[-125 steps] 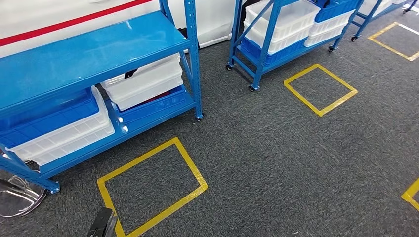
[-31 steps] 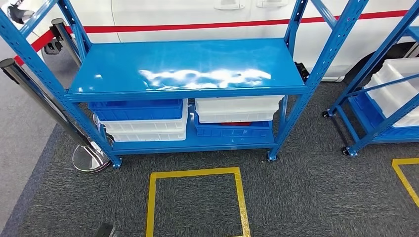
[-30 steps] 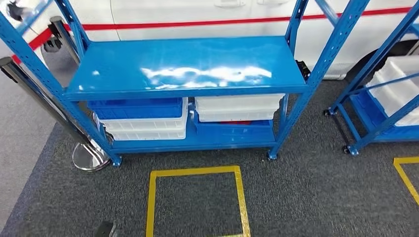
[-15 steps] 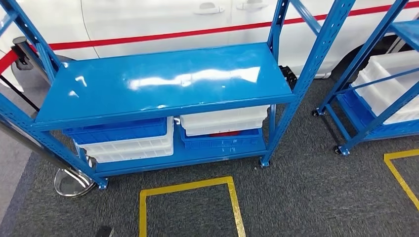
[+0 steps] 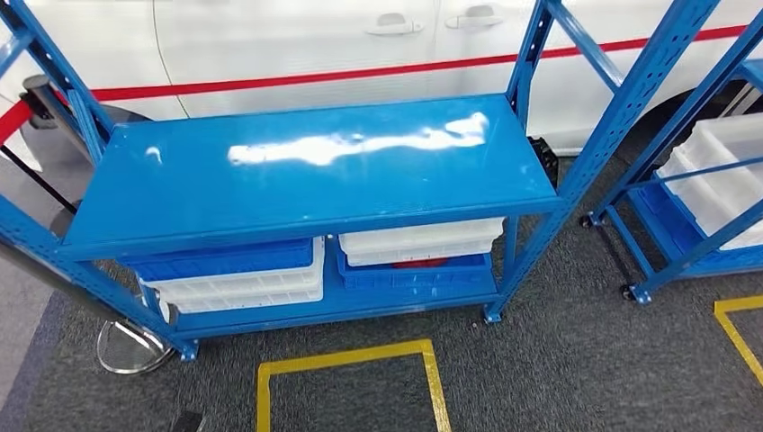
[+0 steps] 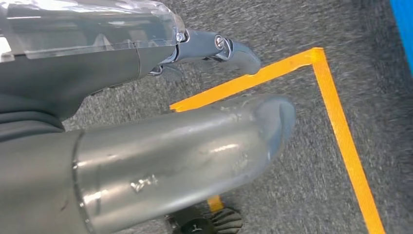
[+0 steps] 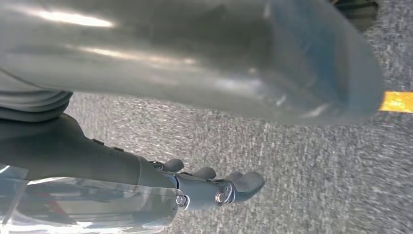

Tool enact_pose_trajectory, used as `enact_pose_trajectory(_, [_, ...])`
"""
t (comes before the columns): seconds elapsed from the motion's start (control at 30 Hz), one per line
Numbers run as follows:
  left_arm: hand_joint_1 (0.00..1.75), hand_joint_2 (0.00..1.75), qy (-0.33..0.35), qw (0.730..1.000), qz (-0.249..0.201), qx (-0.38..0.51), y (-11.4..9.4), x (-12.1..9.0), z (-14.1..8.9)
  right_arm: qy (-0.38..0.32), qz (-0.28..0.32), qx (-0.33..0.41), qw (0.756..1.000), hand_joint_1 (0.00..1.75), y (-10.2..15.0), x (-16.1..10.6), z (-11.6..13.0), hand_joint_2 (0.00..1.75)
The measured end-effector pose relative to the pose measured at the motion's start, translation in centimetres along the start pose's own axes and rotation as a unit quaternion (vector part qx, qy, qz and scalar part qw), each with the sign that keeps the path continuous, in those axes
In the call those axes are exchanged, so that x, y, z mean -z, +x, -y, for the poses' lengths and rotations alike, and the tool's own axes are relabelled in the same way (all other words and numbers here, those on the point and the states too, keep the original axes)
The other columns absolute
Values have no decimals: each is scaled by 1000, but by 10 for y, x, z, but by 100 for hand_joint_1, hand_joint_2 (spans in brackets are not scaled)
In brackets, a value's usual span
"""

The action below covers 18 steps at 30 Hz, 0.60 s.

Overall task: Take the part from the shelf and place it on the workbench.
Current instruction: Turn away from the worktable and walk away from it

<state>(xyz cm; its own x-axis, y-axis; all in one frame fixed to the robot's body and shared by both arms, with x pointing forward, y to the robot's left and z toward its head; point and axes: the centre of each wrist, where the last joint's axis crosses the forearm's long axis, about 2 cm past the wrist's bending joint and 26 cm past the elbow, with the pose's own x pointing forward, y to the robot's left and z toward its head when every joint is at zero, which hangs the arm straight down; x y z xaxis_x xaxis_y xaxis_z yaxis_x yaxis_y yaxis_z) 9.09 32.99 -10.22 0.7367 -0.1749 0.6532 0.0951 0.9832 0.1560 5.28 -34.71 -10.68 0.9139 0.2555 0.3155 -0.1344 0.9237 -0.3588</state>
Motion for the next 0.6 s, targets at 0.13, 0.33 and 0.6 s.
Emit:
enact_pose_trajectory(0.13, [0, 0, 2, 1000, 0, 1, 1, 1, 0, 1, -1, 0, 1000, 0, 0, 0, -1, 0])
enact_pose_trajectory(0.33, [0, 0, 8, 1000, -4, 1, -1, 0, -1, 3, 0, -3, 1000, 0, 1, 0, -3, 175])
enact_pose_trajectory(0.6, [0, 44, 12, 1000, -15, -1, -3, -2, -1, 8, -4, -1, 1000, 0, 3, -1, -5, 175])
